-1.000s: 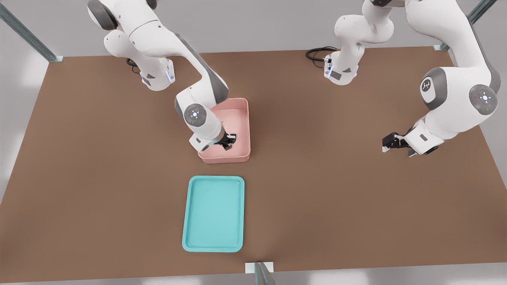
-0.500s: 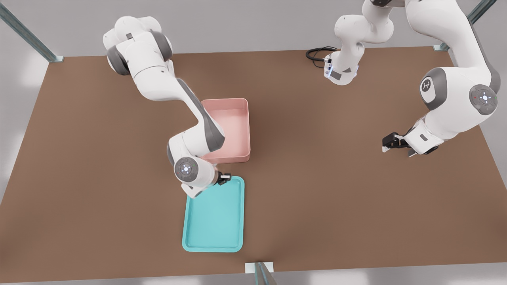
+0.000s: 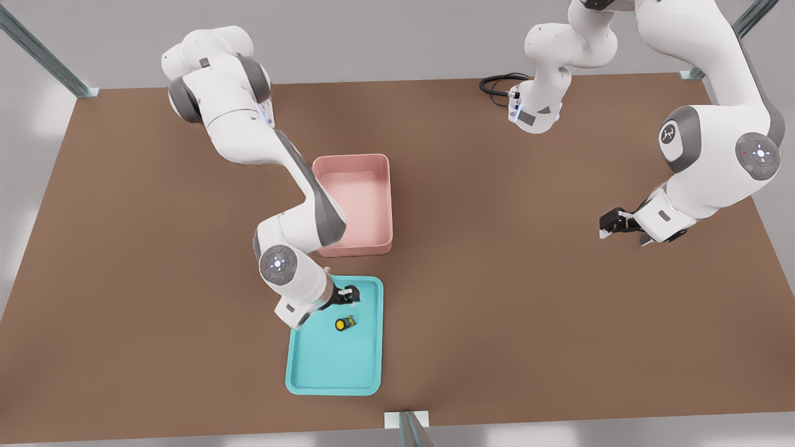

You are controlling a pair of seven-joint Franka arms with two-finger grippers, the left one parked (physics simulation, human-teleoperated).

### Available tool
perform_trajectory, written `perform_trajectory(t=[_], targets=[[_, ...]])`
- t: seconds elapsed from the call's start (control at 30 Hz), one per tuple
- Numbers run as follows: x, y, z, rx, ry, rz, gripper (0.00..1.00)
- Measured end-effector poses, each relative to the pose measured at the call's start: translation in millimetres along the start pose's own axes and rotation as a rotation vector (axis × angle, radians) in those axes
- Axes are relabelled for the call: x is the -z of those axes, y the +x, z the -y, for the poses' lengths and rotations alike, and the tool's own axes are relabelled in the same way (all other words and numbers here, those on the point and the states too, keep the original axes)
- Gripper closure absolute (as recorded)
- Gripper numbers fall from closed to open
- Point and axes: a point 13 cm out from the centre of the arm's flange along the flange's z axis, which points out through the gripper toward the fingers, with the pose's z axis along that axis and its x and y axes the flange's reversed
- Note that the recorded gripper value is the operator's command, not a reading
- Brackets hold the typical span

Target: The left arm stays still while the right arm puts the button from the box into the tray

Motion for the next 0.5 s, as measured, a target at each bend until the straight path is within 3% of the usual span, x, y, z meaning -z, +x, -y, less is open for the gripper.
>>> perform_trajectory(t=[0.1,0.17,0.2,0.27,0.33,0.43,0.5], targets=[[95,-3,86,-0.069,0.075,-0.002,0.0],[174,2,206,-0.197,0.174,0.01,0.0],[213,21,278,-0.289,0.19,-0.003,0.0],[247,113,349,-0.395,0.164,-0.103,0.0],[244,159,347,-0.379,0.152,-0.169,0.0],[201,166,267,-0.208,0.18,-0.258,0.0],[198,170,267,-0.19,0.186,-0.278,0.0]])
